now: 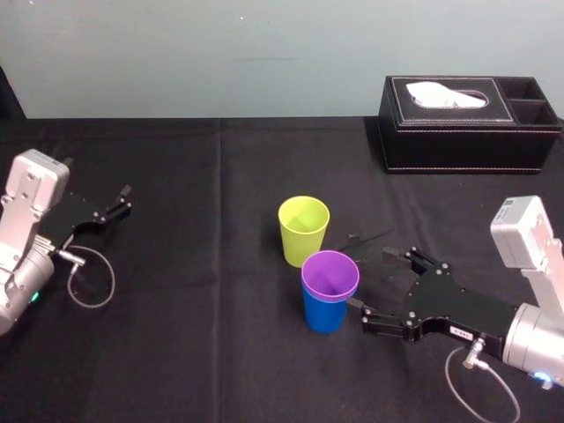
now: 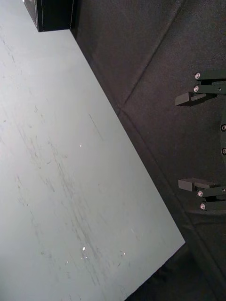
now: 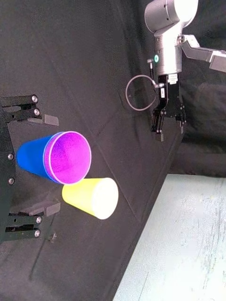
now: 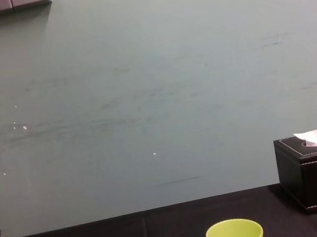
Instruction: Stack the three plastic cups sequentially using one hand.
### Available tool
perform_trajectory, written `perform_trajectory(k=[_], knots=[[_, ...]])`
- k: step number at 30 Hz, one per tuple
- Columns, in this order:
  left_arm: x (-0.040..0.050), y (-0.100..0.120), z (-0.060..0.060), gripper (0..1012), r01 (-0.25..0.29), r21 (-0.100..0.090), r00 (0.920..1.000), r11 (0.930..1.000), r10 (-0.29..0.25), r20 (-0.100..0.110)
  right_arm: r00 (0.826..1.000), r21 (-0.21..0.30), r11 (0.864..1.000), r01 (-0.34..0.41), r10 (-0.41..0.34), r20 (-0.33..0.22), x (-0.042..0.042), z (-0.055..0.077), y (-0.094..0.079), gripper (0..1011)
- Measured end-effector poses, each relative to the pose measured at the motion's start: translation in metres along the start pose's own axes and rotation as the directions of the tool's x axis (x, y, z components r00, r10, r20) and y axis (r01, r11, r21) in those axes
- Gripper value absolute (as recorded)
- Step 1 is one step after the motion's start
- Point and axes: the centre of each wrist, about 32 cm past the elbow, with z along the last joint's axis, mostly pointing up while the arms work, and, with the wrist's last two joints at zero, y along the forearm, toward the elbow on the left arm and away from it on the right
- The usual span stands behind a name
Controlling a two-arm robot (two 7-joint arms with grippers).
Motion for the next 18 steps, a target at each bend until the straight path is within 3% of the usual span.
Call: perform_trajectory(k=[18], knots=[[0.0, 0.0, 0.0, 1011, 0.0, 0.0, 1.0, 1.0, 0.0, 0.0, 1.0, -0.021, 1.0, -0.018, 0.018, -0.025, -0.0021, -0.013, 0.003, 1000]])
